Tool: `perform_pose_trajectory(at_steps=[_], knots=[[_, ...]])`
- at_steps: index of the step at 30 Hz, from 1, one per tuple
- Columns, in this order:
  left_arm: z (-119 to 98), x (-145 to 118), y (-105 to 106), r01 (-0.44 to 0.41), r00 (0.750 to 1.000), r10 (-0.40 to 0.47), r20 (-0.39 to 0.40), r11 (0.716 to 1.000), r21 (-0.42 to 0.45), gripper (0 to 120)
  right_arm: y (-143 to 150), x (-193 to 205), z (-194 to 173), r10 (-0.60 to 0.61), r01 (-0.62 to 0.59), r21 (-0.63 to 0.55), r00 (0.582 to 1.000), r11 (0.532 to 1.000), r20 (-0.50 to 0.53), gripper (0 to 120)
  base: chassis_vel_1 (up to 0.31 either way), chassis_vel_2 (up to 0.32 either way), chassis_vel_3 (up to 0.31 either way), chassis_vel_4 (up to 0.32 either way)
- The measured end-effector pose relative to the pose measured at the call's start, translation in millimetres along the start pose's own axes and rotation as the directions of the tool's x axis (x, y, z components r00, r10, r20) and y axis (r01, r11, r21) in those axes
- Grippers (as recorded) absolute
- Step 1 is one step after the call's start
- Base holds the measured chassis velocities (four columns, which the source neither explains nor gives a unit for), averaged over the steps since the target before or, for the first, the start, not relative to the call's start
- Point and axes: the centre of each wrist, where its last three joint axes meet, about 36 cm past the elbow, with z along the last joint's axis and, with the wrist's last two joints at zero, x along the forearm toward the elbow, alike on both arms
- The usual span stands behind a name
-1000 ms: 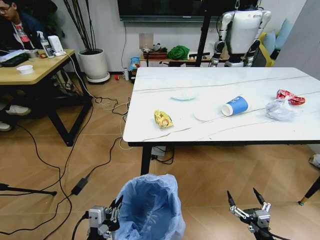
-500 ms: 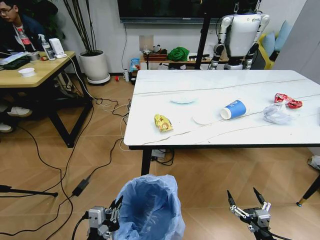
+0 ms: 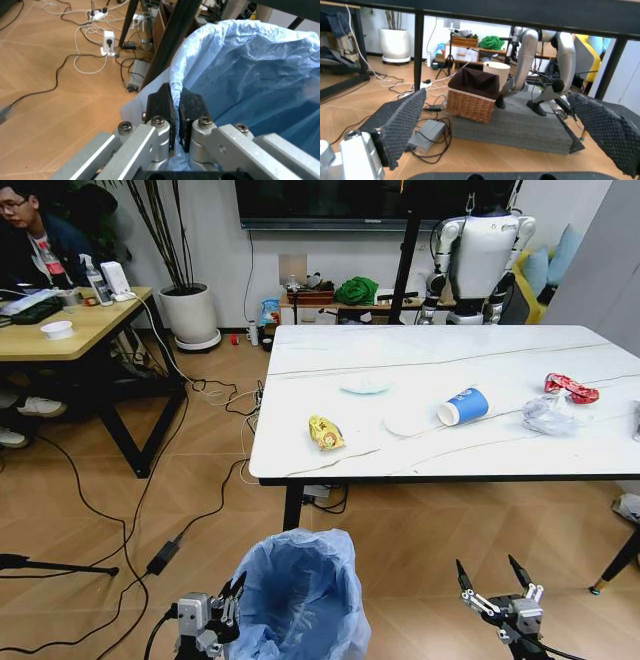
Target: Pick up the trash bin and place the trash from the table into it.
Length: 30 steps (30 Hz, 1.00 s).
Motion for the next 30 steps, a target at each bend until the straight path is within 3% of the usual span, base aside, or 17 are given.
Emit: perform_pose_trajectory(at_steps=[30], knots=[[3.2,-2.0,-5.5,0.001,1.000,-0.001,0.005,1.000,0.020,0,-1.6,-0.8,-6.0,-0.010,0.010,0.000,1.000,1.000,0.000,100,0.000,0.000,0.000,0.000]])
